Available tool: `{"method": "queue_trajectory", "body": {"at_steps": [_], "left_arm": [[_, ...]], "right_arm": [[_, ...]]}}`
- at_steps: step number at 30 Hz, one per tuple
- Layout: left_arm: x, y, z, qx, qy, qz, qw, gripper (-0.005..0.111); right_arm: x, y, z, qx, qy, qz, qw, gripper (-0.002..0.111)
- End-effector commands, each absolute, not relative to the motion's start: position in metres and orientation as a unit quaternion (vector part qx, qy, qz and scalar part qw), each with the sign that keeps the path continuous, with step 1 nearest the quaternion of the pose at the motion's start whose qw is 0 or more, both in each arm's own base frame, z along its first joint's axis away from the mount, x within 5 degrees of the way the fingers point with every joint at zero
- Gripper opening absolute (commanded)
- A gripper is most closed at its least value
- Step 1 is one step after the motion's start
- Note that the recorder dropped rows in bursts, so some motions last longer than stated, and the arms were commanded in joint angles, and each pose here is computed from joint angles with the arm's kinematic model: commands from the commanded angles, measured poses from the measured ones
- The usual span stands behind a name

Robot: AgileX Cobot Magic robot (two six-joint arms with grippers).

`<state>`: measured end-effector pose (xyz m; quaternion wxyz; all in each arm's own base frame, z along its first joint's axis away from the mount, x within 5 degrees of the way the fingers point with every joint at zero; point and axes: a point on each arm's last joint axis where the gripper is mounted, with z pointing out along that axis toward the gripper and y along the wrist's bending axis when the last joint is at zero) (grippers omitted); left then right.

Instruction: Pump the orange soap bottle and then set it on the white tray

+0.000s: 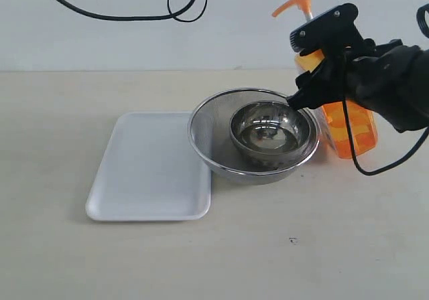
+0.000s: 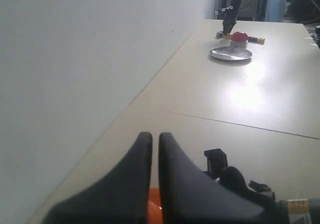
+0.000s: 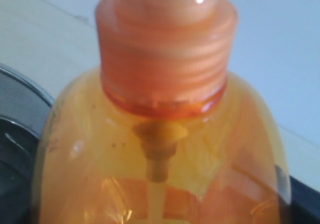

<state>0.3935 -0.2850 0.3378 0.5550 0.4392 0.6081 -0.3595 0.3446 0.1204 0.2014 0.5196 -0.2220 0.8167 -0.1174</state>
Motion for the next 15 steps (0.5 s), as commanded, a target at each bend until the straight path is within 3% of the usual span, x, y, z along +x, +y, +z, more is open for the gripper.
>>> {"method": "queue_trajectory", "body": {"at_steps": [1, 15], "left_arm": [[0.4, -0.291, 0.338, 0.428, 0.608, -0.368, 0.558, 0.005], [0.415, -0.298, 0.33, 0.444, 0.615, -0.346, 0.553, 0.005]], "right_arm": [[0.343, 0.122, 0.201, -0.231, 0.82, -0.106, 0.513, 0.0], [0.343, 0.123, 0.2, -0.234, 0.822, -0.101, 0.509, 0.0]]}}
